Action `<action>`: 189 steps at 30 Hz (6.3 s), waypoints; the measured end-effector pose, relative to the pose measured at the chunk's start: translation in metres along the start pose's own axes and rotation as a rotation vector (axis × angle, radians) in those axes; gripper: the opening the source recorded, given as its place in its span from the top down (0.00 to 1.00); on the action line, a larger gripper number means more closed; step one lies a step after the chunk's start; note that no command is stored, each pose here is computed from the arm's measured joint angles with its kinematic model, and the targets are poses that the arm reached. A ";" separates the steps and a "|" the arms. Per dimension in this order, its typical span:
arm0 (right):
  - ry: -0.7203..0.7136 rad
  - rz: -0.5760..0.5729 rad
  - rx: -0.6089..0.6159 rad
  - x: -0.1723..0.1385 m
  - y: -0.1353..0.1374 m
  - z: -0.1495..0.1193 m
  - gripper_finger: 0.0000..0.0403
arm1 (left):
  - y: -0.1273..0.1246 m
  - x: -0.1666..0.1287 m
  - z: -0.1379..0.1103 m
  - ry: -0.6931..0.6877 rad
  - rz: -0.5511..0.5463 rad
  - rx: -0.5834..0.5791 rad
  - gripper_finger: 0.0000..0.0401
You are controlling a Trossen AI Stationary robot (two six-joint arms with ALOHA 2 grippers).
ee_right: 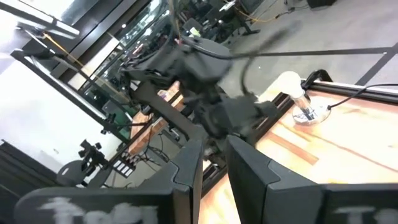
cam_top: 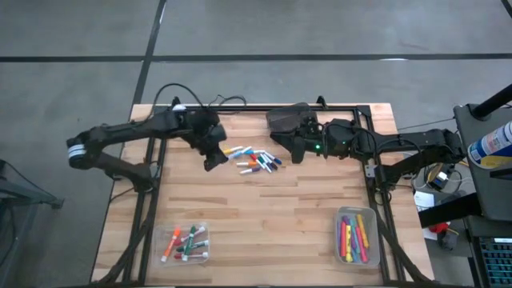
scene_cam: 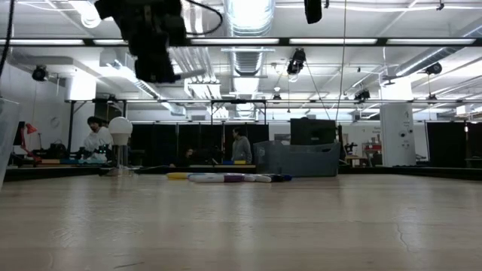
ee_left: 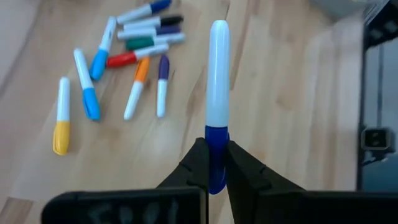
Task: Pick & Place Markers
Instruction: Put the left small dark blue highlighter pen into the black bin, then put the small dark blue highlighter pen into the black bin
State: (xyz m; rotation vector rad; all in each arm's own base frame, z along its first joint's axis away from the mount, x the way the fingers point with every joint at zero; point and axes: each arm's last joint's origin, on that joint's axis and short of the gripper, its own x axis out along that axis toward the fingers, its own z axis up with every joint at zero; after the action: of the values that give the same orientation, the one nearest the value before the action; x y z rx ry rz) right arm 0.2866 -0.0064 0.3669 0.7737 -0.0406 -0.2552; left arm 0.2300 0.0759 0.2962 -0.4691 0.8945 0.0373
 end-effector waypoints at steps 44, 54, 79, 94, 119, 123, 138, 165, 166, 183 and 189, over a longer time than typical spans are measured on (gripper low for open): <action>-0.036 -0.039 -0.009 0.001 -0.003 0.003 0.84 | -0.053 -0.124 0.011 -0.558 -0.210 -0.047 0.94; -0.090 0.010 -0.085 -0.002 0.010 0.017 0.84 | -0.028 -0.059 0.050 -0.455 -0.109 -0.034 0.94; -0.136 0.056 -0.104 -0.007 0.027 0.034 0.84 | 0.099 0.102 0.179 -0.338 -0.050 -0.240 0.94; -0.140 0.058 -0.121 -0.009 0.028 0.035 0.84 | 0.132 0.135 0.172 -0.200 -0.013 -0.444 0.82; 0.218 -0.193 -0.286 -0.019 -0.002 0.009 0.84 | 0.067 0.004 0.190 -0.347 -0.101 -0.303 0.64; 0.261 -0.291 -0.318 -0.015 -0.011 0.001 0.84 | 0.040 -0.037 0.185 -0.418 -0.118 -0.254 0.64; 0.384 -0.534 -0.439 0.025 -0.055 -0.044 0.84 | -0.013 -0.116 0.111 -0.523 -0.117 -0.079 0.64; 0.812 -0.605 -0.286 0.077 -0.146 -0.092 0.64 | -0.018 -0.122 0.041 -0.736 -0.229 -0.142 0.64; 0.819 -0.600 -0.300 0.078 -0.148 -0.091 0.64 | -0.018 -0.122 0.041 -0.738 -0.229 -0.140 0.64; 0.836 -0.590 -0.365 0.066 -0.181 -0.104 0.72 | -0.018 -0.122 0.041 -0.739 -0.223 -0.125 0.64; 0.799 -0.563 -0.356 0.065 -0.186 -0.109 0.72 | -0.018 -0.122 0.041 -0.740 -0.217 -0.110 0.64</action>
State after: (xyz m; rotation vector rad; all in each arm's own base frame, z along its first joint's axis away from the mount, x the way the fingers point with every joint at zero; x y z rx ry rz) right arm 0.3244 -0.0747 0.1557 0.4723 0.9644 -0.4537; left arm 0.1878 0.0960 0.4174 -0.5967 0.1139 0.0567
